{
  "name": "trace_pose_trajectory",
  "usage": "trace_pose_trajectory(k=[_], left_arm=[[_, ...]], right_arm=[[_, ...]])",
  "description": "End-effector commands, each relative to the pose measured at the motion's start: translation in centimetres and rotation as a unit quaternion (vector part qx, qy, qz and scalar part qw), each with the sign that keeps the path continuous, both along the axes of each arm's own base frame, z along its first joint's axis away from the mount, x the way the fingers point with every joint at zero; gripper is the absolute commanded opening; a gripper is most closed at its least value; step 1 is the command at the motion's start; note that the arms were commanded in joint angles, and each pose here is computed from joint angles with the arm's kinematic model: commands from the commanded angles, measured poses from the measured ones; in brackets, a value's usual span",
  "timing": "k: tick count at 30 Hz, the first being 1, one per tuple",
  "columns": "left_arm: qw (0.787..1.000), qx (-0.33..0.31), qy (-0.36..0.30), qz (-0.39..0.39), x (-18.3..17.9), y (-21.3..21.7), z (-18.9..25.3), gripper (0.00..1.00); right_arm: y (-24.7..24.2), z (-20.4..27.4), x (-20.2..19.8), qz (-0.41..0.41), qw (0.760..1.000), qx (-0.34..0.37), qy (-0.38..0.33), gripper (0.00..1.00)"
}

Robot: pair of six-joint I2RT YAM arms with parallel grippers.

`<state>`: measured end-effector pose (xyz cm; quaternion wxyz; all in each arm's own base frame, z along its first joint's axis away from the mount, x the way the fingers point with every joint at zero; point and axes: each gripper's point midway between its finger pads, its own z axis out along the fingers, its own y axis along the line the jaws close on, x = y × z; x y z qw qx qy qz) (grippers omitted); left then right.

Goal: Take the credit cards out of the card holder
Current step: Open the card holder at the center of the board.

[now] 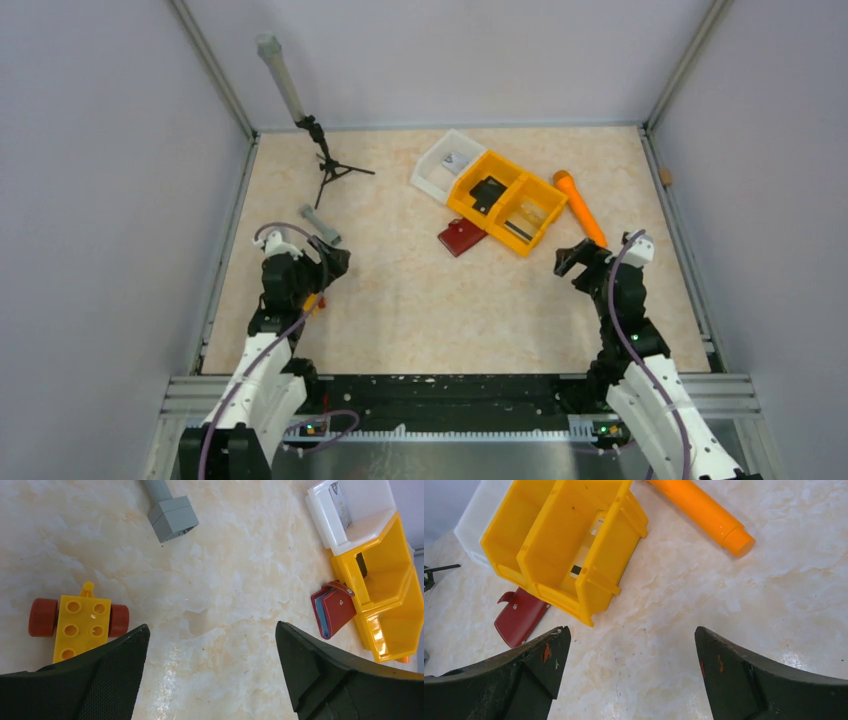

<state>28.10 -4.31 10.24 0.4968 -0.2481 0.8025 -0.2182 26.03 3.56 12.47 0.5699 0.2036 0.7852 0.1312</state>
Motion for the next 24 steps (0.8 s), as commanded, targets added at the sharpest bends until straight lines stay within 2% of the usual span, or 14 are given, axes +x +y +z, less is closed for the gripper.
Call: trace_pose_trajectory(k=[1, 7, 12, 16, 19, 24], left_arm=[[0.999, 0.009, -0.038, -0.031, 0.8, -0.7, 1.6, 0.99], [0.993, 0.026, -0.061, -0.098, 1.6, -3.4, 2.2, 0.99], [0.981, 0.093, -0.048, -0.162, 3.5, -7.6, 3.0, 0.99], [0.959, 0.147, -0.03, -0.24, 5.3, -12.3, 2.6, 0.99], [0.938, 0.191, -0.014, -0.29, 6.9, -15.4, 1.2, 0.95], [0.907, 0.247, -0.021, -0.34, 9.3, -19.9, -0.1, 0.94]], right_arm=[[0.3, 1.0, 0.4, 0.007, 1.0, 0.001, -0.022, 0.99], [0.7, 0.9, 0.4, 0.018, 1.0, 0.004, -0.026, 0.99], [0.9, 0.7, 0.4, 0.024, 0.999, 0.006, -0.025, 0.99], [1.1, 0.6, 0.4, 0.029, 0.999, 0.008, -0.025, 0.99], [1.1, 0.5, 0.4, 0.028, 0.999, 0.008, -0.024, 0.99], [1.1, 0.4, 0.4, 0.03, 0.999, 0.008, -0.024, 0.99]])
